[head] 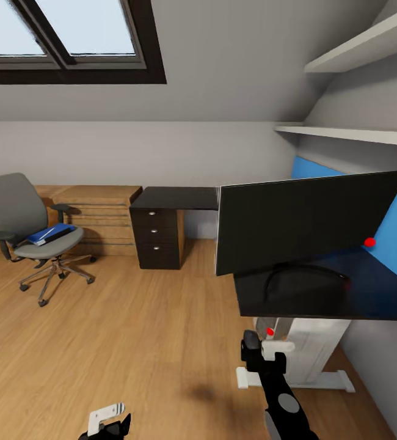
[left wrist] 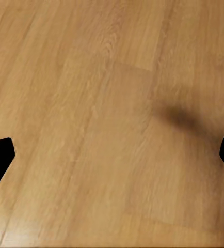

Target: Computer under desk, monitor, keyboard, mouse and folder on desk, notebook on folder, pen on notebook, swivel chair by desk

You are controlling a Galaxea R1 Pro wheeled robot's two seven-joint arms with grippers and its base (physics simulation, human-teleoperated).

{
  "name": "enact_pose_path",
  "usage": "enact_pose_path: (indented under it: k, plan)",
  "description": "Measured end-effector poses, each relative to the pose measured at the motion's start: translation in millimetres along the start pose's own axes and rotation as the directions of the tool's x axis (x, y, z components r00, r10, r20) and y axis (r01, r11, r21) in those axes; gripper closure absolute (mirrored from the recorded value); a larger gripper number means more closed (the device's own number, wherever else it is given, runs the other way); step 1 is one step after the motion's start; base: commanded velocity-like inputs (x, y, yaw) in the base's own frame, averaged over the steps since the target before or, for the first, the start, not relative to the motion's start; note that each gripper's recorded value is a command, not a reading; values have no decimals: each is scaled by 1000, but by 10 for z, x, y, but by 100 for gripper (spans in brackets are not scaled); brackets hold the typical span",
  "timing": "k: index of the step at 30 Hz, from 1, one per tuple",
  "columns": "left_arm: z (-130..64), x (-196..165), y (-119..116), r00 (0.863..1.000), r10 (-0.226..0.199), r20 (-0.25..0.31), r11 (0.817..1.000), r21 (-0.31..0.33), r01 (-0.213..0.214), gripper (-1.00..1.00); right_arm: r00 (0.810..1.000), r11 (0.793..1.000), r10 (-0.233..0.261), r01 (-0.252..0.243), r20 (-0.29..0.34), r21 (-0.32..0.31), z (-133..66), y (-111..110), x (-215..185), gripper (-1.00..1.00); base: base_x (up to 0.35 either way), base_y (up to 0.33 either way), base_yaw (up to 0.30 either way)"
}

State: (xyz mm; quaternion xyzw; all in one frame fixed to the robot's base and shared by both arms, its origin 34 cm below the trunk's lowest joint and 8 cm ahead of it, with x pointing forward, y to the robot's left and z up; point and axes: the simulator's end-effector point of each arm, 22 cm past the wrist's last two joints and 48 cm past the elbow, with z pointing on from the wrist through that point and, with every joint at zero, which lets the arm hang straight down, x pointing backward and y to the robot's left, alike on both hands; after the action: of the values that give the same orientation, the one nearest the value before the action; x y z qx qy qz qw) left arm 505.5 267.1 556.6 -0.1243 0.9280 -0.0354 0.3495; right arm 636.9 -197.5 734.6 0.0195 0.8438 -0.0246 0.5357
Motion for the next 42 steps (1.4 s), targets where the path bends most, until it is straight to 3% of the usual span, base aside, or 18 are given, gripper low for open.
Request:
enact_pose_path:
  k: [21, 42]
  plan:
    - [2, 58, 8, 1000, 1, -12, 1000, -1, -1, -100, 1000, 1000, 1, -1, 2, -1, -1, 7, -7, 100, 0, 321, 0]
    - [3, 78, -9, 1000, 3, -16, 1000, 2, -3, -100, 1000, 1000, -4, 4, 3, -10, -8, 50, -9, 100, 0, 40, 0]
